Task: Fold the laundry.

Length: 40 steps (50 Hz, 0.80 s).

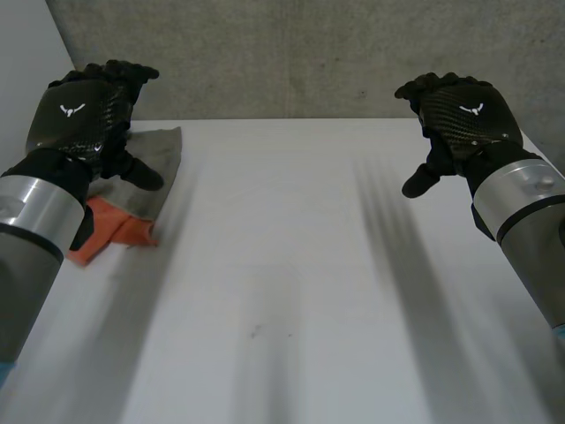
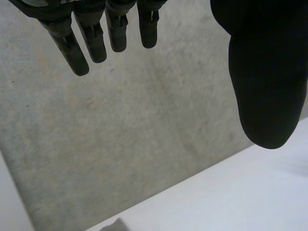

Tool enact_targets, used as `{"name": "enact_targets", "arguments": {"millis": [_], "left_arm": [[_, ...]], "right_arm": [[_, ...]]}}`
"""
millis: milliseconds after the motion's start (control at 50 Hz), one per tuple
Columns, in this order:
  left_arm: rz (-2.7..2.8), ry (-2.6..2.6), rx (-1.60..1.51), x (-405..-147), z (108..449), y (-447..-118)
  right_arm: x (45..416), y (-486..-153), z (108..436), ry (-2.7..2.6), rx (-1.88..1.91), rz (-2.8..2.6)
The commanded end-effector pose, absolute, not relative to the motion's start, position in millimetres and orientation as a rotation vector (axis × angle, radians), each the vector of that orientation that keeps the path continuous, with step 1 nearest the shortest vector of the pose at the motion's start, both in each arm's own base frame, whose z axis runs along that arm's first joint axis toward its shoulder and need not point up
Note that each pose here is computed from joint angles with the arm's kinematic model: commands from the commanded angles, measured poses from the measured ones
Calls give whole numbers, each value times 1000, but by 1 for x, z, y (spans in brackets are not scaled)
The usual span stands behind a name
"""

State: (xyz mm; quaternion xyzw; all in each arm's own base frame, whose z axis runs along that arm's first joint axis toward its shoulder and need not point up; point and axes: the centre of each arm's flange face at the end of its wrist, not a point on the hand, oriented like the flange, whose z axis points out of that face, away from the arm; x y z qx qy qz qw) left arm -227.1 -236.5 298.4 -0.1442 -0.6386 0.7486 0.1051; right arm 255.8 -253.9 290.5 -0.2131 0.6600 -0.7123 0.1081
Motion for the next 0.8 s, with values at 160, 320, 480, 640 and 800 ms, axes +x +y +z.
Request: {"name": "enact_targets", "arguments": {"millis": [160, 320, 480, 640, 800], "left_arm": [[2328, -2276, -746, -177, 231, -369], [2298, -2245, -847, -157, 201, -425], [2393, -2225, -894, -137, 171, -469], [2473, -2210, -1075, -132, 137, -496], [2417, -2219, -1147, -136, 116, -499]], "right_arm": [[264, -248, 269, 2006, -880, -1991], [265, -252, 258, 2036, -902, -1957], [266, -254, 249, 2062, -909, -1926], [266, -256, 244, 2079, -911, -1914], [267, -258, 240, 2087, -915, -1904]]}}
